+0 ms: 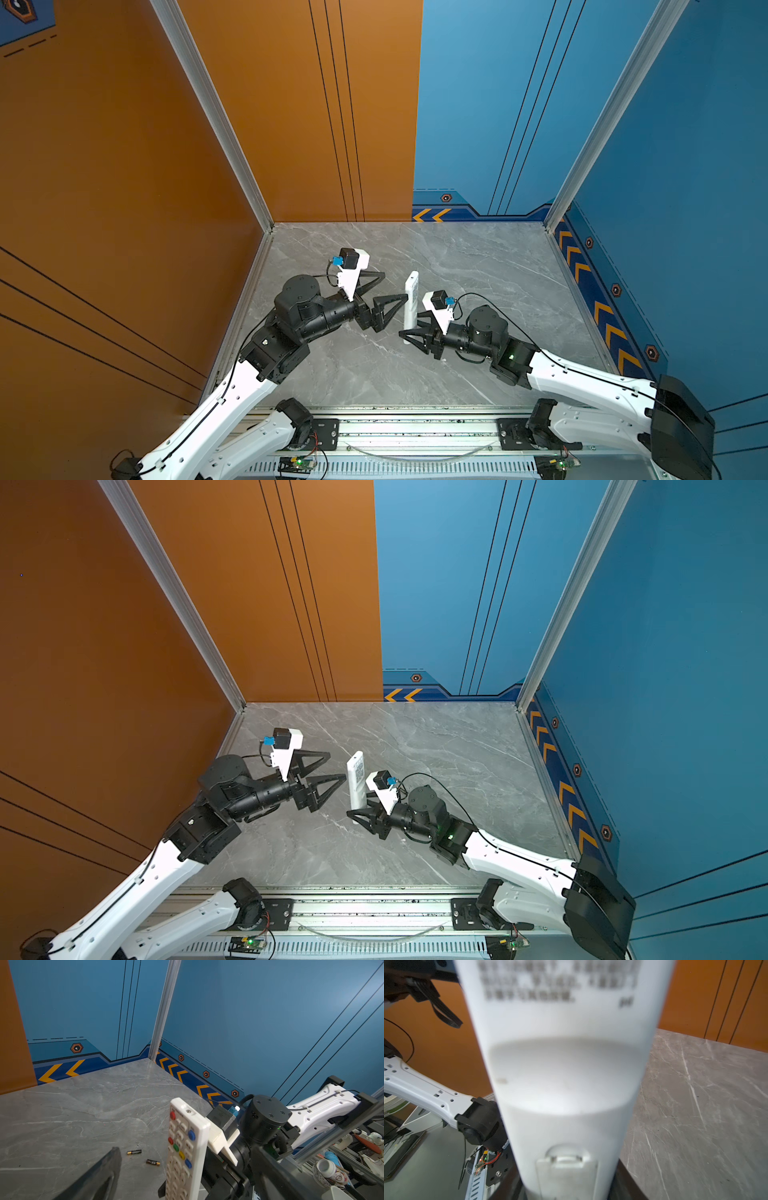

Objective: Load the batteries into the remote control

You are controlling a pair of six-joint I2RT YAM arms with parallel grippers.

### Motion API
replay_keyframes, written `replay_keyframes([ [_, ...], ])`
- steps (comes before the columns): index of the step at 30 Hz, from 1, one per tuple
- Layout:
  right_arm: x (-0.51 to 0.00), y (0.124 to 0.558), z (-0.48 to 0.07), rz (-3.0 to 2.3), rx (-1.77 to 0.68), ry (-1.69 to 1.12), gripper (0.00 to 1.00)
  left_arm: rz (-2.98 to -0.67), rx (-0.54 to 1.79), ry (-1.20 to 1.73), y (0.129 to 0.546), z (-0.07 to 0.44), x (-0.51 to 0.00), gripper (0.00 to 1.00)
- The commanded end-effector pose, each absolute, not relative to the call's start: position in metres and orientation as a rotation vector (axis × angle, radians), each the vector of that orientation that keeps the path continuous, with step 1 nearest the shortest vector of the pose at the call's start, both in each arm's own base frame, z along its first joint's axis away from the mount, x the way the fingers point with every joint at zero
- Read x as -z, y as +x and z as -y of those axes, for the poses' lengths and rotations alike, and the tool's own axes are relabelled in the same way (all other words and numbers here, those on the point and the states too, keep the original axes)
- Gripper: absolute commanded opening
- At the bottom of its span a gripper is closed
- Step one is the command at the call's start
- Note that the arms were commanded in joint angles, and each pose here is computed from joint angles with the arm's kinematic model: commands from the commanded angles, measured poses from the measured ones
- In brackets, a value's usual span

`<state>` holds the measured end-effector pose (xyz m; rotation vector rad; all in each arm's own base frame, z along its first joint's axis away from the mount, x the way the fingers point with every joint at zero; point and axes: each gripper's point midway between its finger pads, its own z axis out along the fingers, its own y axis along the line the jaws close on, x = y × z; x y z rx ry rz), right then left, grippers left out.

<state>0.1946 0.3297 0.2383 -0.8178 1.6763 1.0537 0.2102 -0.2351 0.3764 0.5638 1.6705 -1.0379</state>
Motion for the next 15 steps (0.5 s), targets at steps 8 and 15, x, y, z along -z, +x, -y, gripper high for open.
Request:
replay_keyframes([
  [8, -0.241, 0.217, -0.311, -1.729, -0.86, -0.738, 0.0, -1.742, 0.921, 0.459, 0.219, 0.232, -0.363, 0.96],
  [15, -0.239, 0.224, -0.302, -1.75, -0.775, -0.706, 0.0, -1.792, 0.859, 0.433, 0.214, 0.236, -0.356, 0.95],
])
